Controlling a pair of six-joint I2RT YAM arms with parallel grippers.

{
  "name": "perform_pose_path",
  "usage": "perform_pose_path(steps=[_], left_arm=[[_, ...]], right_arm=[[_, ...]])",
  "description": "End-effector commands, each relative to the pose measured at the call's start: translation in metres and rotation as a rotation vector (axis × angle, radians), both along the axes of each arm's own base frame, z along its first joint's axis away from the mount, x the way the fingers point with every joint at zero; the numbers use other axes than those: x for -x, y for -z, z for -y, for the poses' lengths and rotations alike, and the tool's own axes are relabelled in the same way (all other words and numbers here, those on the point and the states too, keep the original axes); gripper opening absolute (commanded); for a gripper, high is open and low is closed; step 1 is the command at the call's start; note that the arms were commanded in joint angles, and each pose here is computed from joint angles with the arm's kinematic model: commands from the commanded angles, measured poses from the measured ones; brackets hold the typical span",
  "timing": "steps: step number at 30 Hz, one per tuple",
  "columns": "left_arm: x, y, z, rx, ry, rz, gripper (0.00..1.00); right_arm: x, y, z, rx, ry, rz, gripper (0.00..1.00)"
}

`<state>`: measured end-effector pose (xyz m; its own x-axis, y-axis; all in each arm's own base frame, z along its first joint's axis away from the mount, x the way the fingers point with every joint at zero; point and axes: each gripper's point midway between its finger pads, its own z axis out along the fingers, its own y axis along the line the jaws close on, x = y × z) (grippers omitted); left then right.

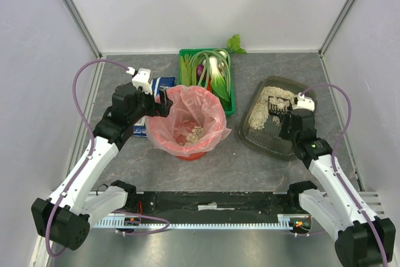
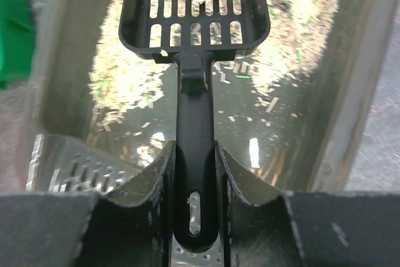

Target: Clean the litter box

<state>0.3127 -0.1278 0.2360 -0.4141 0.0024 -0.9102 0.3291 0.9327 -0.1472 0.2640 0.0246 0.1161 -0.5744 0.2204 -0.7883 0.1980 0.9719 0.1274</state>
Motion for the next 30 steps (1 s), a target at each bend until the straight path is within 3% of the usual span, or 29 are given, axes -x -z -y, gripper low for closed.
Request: perform_pose_path(steps=[1,3,6,10,13,17,21,24,28,30], left_arm=[[-0.005,-0.013,0.001,-0.008,0.011,0.062,0.97],[-0.004,-0.014,0.001,-0.004,0.015,0.063,0.97],[-0.005,-0.012,0.0,-0.008,0.008,0.062,0.97],[-0.004,-0.012,0.002,-0.003,0.017,0.059,0.97],[-0.005,-0.011,0.0,-0.009,0.008,0.058,0.97],[-0.005,-0.01,0.001,-0.008,0.014,0.054,0.97],[-0.006,-0.009,-0.001,-0.015,0.003,0.053,0.97],[-0.006,-0.008,0.001,-0.013,0.01,0.05,0.97],[-0.006,-0.008,0.0,-0.016,0.006,0.049,0.97],[-0.006,-0.008,0.001,-0.013,0.011,0.048,0.97]], right_arm=[[-0.016,-0.036,-0.007,-0.048,-0.016,0.143,0.0],[-0.007,-0.03,0.021,0.035,0.12,0.088,0.0],[-0.015,-0.035,-0.016,-0.062,-0.093,0.134,0.0],[-0.007,-0.02,0.018,0.069,0.046,0.018,0.0],[-0.013,-0.016,-0.026,-0.089,-0.172,0.028,0.0],[-0.009,-0.005,0.015,-0.016,0.09,-0.029,0.0],[-0.021,-0.019,-0.026,-0.189,-0.1,0.077,0.0],[-0.01,-0.016,0.031,-0.013,0.185,0.015,0.0],[-0.018,-0.024,-0.007,-0.157,-0.051,0.066,0.0],[-0.013,-0.019,0.019,-0.08,0.082,0.023,0.0]])
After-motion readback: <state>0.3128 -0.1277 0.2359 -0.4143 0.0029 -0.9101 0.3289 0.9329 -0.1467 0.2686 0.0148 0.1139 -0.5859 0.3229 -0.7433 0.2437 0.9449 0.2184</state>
